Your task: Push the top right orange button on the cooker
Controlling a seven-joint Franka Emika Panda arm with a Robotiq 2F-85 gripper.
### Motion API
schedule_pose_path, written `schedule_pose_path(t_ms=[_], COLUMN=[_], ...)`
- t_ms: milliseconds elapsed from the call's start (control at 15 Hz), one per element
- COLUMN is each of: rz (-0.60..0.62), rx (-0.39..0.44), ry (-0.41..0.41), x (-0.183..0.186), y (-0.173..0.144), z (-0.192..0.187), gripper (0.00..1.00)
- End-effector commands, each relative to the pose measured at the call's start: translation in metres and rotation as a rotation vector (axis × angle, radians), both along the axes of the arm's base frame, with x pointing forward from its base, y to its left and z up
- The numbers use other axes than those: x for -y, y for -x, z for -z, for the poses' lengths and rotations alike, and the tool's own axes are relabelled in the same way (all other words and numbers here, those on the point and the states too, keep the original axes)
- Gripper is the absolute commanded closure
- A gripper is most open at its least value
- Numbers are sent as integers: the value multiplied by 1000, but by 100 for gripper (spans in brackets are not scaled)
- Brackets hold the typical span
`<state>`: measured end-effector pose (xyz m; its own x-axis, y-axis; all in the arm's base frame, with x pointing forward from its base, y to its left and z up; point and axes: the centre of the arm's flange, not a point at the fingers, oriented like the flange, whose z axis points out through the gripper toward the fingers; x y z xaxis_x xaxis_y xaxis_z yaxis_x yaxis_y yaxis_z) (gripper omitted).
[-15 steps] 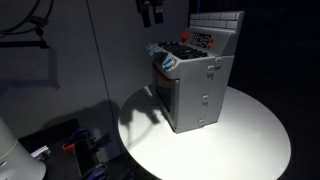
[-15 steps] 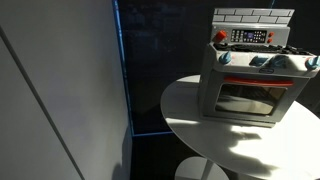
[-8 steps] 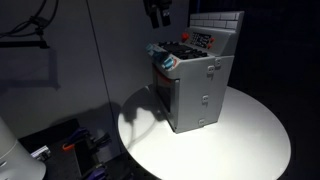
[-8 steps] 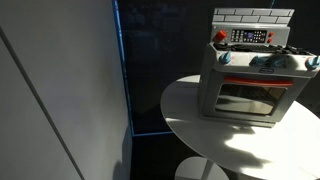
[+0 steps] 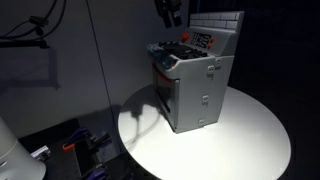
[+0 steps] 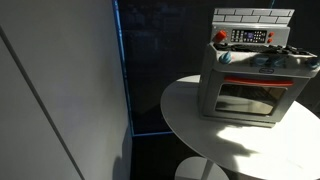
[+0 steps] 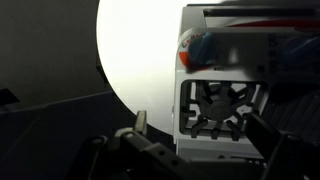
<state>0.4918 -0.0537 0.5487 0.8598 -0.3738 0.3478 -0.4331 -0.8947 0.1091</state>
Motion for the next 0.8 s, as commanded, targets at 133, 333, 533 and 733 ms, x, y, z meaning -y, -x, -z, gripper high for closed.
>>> schedule_pose_path(t_ms=[133, 333, 533, 733], rz=[60, 74, 80, 90], rx=[45, 53, 58, 63], ry=[28, 20, 19, 19], x=[4, 6, 10, 15], y=[-35, -53, -72, -91], z=[2, 7, 12, 18], gripper=[0, 0, 0, 0])
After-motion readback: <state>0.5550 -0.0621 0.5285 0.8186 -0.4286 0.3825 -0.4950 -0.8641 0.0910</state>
